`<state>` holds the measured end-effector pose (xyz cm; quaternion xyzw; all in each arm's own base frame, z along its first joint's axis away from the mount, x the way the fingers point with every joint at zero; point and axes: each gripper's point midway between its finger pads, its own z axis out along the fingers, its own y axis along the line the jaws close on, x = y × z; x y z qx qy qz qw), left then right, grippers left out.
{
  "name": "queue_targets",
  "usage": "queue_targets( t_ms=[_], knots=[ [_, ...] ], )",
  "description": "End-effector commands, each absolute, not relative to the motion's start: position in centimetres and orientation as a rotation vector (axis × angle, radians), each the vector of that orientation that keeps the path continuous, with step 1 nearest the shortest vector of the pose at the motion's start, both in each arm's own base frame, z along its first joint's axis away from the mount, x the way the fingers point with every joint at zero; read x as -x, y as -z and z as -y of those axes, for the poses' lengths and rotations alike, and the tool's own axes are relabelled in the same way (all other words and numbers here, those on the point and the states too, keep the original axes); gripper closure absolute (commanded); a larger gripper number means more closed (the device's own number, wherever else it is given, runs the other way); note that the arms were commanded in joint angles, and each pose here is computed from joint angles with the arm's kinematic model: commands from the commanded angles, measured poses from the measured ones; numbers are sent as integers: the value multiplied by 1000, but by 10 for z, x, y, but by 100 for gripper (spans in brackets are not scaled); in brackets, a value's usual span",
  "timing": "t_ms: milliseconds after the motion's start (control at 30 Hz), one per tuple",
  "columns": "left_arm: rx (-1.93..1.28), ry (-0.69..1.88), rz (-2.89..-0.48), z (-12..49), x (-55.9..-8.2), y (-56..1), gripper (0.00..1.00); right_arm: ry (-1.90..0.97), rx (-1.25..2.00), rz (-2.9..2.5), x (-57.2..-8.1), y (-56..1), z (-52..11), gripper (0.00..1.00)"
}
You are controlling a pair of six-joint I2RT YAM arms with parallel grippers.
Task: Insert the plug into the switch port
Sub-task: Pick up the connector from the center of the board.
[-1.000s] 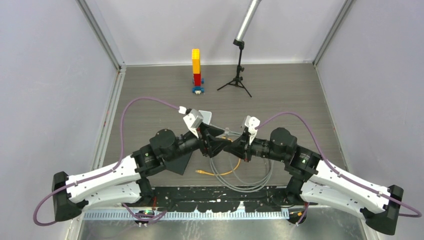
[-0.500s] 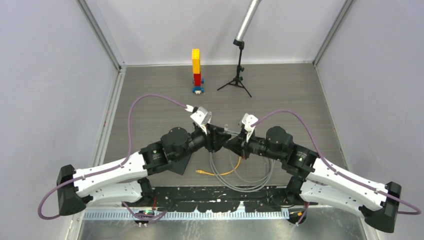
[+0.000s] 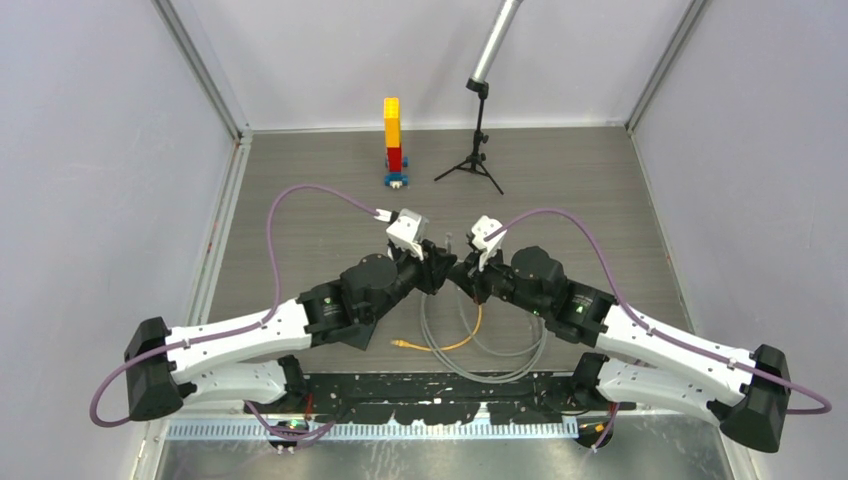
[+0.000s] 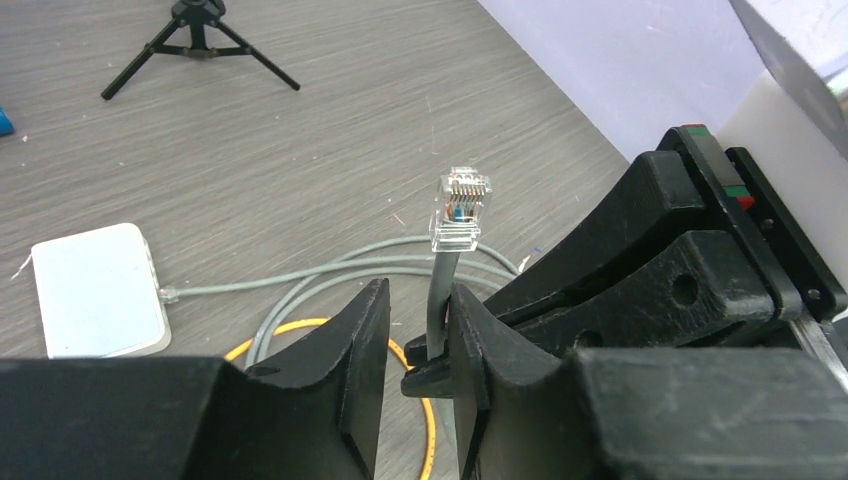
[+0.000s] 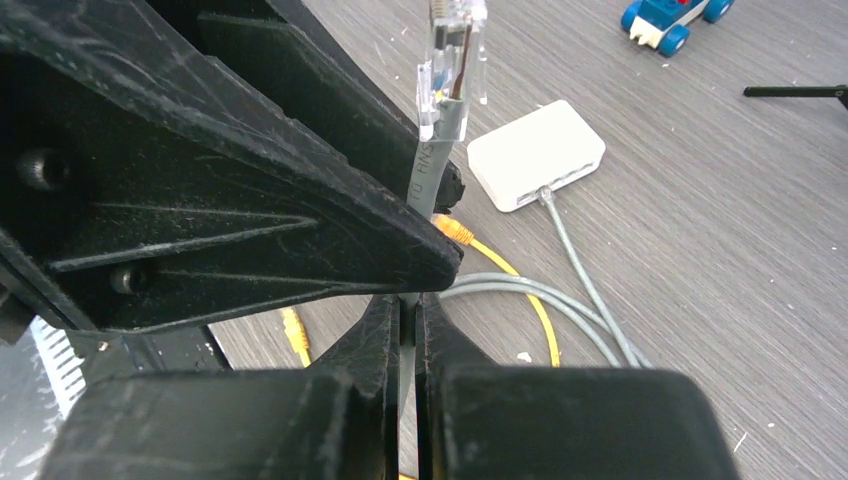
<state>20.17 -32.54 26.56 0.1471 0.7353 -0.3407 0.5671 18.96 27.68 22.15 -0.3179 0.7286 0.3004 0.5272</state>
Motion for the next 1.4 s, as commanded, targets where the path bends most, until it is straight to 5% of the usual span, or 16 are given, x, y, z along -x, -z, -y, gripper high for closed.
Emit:
queue_targets(
  t_ms=[0,1033,1167,1300,1367],
  knots=[
    [-243,846,-1636,328,-210,-304,71,-742,664,-1602,-202,-275,-282,100],
    [-188,864,-1585,317,-211,-320,78,-808,703,-1670,-191,-248,-290,100],
    [-185,863,-1582,316,-211,-321,100,-811,703,-1676,-190,-246,-290,100],
    [-198,870,-1584,316,-208,-319,100,-821,706,-1667,-188,-250,-289,99],
    [-225,902,-1571,318,-203,-320,100,-856,760,-1641,-178,-253,-290,86]
  ],
)
